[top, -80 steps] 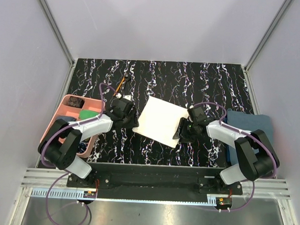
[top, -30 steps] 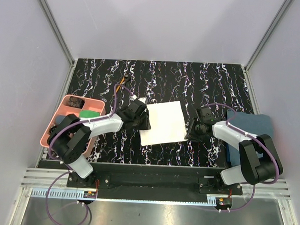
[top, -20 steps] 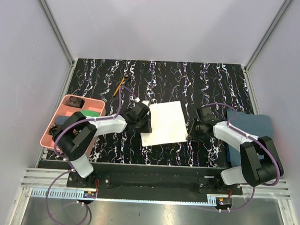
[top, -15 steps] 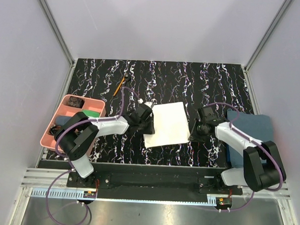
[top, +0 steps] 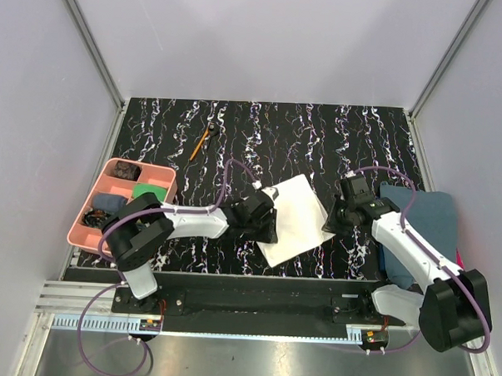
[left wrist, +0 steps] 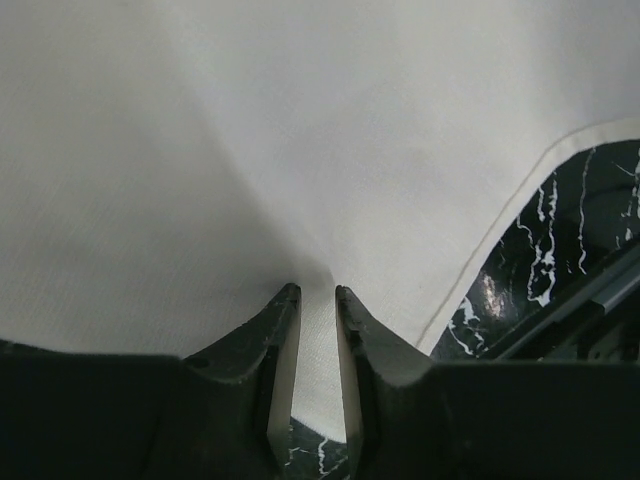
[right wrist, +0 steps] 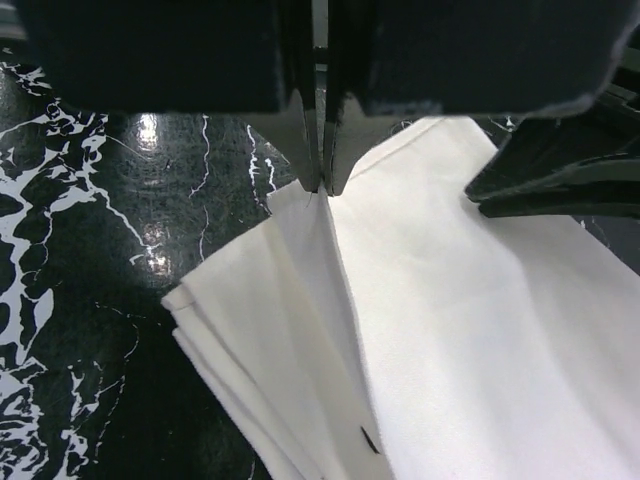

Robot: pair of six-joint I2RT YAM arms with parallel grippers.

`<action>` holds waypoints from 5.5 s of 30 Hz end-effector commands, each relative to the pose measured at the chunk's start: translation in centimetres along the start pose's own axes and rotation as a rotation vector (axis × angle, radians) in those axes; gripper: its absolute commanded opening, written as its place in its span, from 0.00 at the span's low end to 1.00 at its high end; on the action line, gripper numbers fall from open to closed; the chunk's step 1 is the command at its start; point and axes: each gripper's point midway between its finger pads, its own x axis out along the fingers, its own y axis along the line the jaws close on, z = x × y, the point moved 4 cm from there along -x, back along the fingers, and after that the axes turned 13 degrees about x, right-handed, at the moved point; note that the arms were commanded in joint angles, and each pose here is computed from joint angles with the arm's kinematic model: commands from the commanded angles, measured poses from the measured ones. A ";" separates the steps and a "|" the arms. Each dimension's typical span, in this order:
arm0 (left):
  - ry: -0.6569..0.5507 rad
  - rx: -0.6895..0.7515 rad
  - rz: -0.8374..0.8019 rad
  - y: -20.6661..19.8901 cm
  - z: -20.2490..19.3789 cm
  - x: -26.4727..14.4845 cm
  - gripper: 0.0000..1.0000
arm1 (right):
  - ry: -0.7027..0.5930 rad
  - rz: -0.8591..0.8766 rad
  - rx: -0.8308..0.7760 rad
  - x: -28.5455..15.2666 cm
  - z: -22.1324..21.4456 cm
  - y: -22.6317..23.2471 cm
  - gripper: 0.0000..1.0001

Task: Fold the napkin into a case and place the utensils inside
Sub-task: Fold the square-folded napkin at the center of the board.

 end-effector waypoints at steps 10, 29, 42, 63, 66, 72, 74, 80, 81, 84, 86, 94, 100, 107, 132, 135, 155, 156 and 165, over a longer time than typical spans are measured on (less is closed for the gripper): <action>-0.196 -0.087 0.039 3.4 5.9 -5.5 0.35 | 0.139 0.371 -0.093 -0.6 0.5 7.6 0.00; -0.298 -0.242 0.143 10.8 6.0 -8.7 0.35 | 0.384 0.530 -0.099 7.0 -1.1 20.5 0.00; -0.287 -0.245 0.146 11.2 5.7 -8.2 0.35 | 0.445 0.531 -0.119 8.9 -2.2 21.6 0.00; -0.274 -0.247 0.164 11.6 5.3 -7.8 0.35 | 0.499 0.540 -0.140 9.4 -4.0 22.1 0.01; -0.270 -0.250 0.165 11.6 5.1 -7.7 0.35 | 0.507 0.539 -0.138 9.7 -4.2 22.0 0.01; -0.272 -0.249 0.163 11.6 5.3 -7.7 0.35 | 0.518 0.536 -0.130 10.7 -4.4 22.1 0.04; -0.273 -0.248 0.161 11.5 5.4 -7.8 0.35 | 0.516 0.539 -0.132 10.7 -4.3 22.2 0.06; -0.277 -0.244 0.160 11.4 5.5 -7.9 0.35 | 0.506 0.543 -0.135 10.9 -4.0 22.6 0.21; -0.275 -0.244 0.159 11.4 5.5 -7.9 0.36 | 0.500 0.550 -0.138 10.6 -3.9 22.9 0.24; -0.283 -0.243 0.141 11.1 5.8 -7.9 0.36 | 0.482 0.564 -0.148 10.0 -3.3 23.5 0.34; -0.280 -0.244 0.114 10.7 6.0 -7.8 0.37 | 0.490 0.552 -0.152 9.4 -3.2 23.4 0.39; -0.275 -0.245 0.041 9.5 7.5 -6.3 0.39 | 0.324 0.506 -0.172 6.7 1.6 19.7 0.59; -0.263 -0.262 0.049 10.0 8.7 -4.1 0.37 | 0.259 0.459 -0.162 7.6 5.9 16.4 0.41; -0.261 -0.229 0.024 8.8 8.5 -4.6 0.34 | 0.233 0.445 -0.136 9.5 9.2 15.3 0.27; -0.198 -0.060 -0.150 -0.3 9.3 -3.3 0.34 | 0.205 0.398 -0.120 9.4 11.0 11.6 0.31; -0.228 -0.050 -0.053 1.2 9.7 -3.9 0.38 | 0.220 0.410 -0.114 9.7 10.9 11.8 0.30; -0.175 -0.216 0.267 12.5 9.0 -4.2 0.43 | 0.242 0.439 -0.102 9.4 10.3 11.8 0.27; -0.176 -0.216 0.265 12.5 8.9 -4.3 0.43 | 0.243 0.442 -0.101 9.4 10.3 11.9 0.27; -0.151 -0.232 0.233 12.3 8.4 -3.1 0.35 | 0.246 0.454 -0.094 9.4 10.2 12.0 0.27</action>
